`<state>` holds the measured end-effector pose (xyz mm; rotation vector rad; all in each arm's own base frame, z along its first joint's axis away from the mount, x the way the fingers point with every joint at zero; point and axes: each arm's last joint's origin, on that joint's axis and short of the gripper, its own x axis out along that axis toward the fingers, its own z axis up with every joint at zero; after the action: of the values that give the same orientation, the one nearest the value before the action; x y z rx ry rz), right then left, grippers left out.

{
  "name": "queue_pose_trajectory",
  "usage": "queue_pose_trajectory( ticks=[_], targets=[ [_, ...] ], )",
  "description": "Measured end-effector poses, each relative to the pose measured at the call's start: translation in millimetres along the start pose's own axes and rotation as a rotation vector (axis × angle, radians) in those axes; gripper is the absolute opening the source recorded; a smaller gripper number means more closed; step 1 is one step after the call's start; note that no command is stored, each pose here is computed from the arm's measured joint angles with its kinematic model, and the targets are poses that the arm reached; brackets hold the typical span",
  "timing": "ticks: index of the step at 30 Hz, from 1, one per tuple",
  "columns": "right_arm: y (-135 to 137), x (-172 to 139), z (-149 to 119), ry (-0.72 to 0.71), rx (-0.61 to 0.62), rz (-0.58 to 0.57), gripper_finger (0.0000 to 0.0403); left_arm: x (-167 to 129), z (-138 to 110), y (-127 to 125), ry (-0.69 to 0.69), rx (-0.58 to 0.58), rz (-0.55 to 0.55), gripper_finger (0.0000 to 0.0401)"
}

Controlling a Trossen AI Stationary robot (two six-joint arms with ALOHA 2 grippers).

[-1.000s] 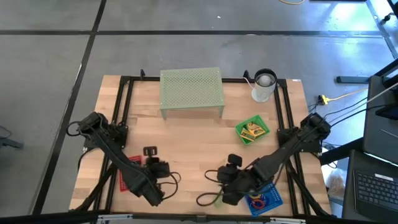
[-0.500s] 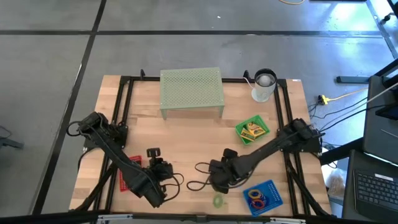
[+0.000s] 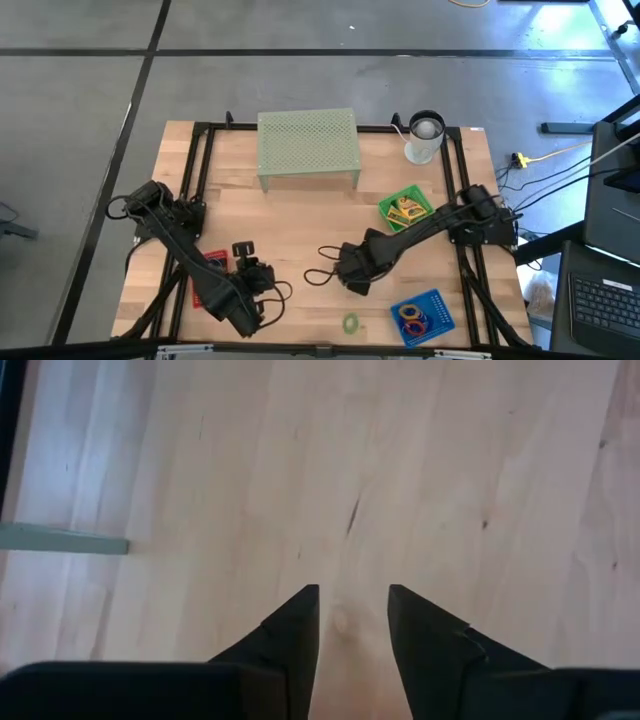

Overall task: Pick & Place Office Desk Supplies
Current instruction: Put the yellow rubber band into the red bin

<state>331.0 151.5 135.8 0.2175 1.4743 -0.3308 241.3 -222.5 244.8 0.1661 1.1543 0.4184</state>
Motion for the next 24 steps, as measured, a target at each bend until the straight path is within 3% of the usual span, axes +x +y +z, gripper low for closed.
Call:
queue_pose_trajectory(
  ticks=[5,9,18,24],
  targets=[
    [-0.1,4.9,-0.9,-0.021,0.020,0.018,0.0199,0.0,0.6,0.4,-0.021,0.000,0.014,0.0113],
    [2.5,5.3,2.6,-0.063,0.028,0.025,0.0167,0.1,1.2,0.8,-0.034,-0.001,0.023,0.0112],
    [6.1,5.8,5.0,-0.095,0.027,0.054,0.0014,0.2,1.8,0.5,-0.048,-0.004,0.027,0.0112],
    [6.0,5.8,5.2,-0.096,0.023,0.055,0.0008,0.2,2.8,-0.7,-0.060,-0.013,0.018,0.0111]
  ],
)
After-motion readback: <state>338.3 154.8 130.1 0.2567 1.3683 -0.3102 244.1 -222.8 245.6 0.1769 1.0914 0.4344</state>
